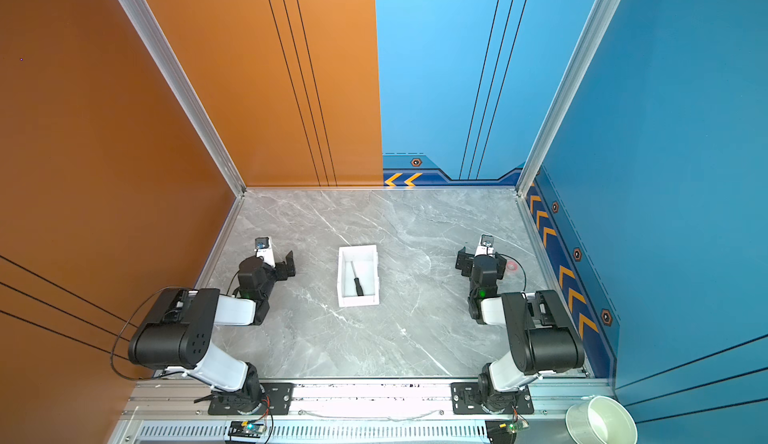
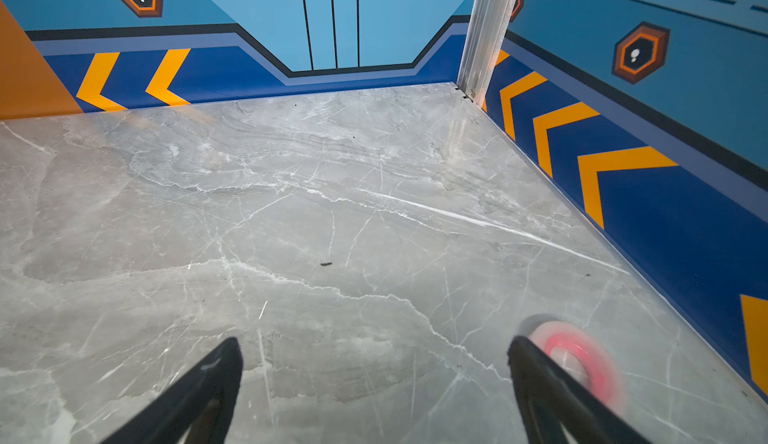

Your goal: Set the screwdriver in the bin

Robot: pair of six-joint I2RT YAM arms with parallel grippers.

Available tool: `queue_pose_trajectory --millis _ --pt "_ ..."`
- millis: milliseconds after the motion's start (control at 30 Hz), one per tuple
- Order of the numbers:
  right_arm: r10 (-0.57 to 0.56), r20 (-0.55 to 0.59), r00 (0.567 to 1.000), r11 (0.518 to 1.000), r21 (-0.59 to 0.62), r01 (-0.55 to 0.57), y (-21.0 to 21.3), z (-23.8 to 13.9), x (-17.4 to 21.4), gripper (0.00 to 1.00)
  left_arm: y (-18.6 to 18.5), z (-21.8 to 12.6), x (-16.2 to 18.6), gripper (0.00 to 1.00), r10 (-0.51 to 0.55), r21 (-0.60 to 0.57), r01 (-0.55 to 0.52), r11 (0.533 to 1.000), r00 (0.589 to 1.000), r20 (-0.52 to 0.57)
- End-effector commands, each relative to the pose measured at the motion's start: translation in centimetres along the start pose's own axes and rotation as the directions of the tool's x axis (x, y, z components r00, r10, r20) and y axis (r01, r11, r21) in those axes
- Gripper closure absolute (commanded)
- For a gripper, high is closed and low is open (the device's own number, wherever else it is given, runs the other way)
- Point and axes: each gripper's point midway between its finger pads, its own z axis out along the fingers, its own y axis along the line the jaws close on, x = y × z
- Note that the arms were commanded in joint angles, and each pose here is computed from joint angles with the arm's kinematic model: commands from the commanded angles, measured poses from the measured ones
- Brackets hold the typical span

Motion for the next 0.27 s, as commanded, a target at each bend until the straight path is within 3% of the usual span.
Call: queue_pose_trajectory --millis 0,233 --pt "-0.002 0.008 1.000 1.000 -0.011 0.002 0.13 0.06 -0.20 0.00 -0.25 0.17 -0.78 0.02 0.002 0.013 -0.002 1.000 1.000 0.013" --pt "-0.001 0.008 1.000 1.000 -0.010 0.002 0.09 0.05 -0.17 0.00 -0.43 0.20 -0.78 0.02 0.007 0.021 -0.007 1.000 1.000 0.010"
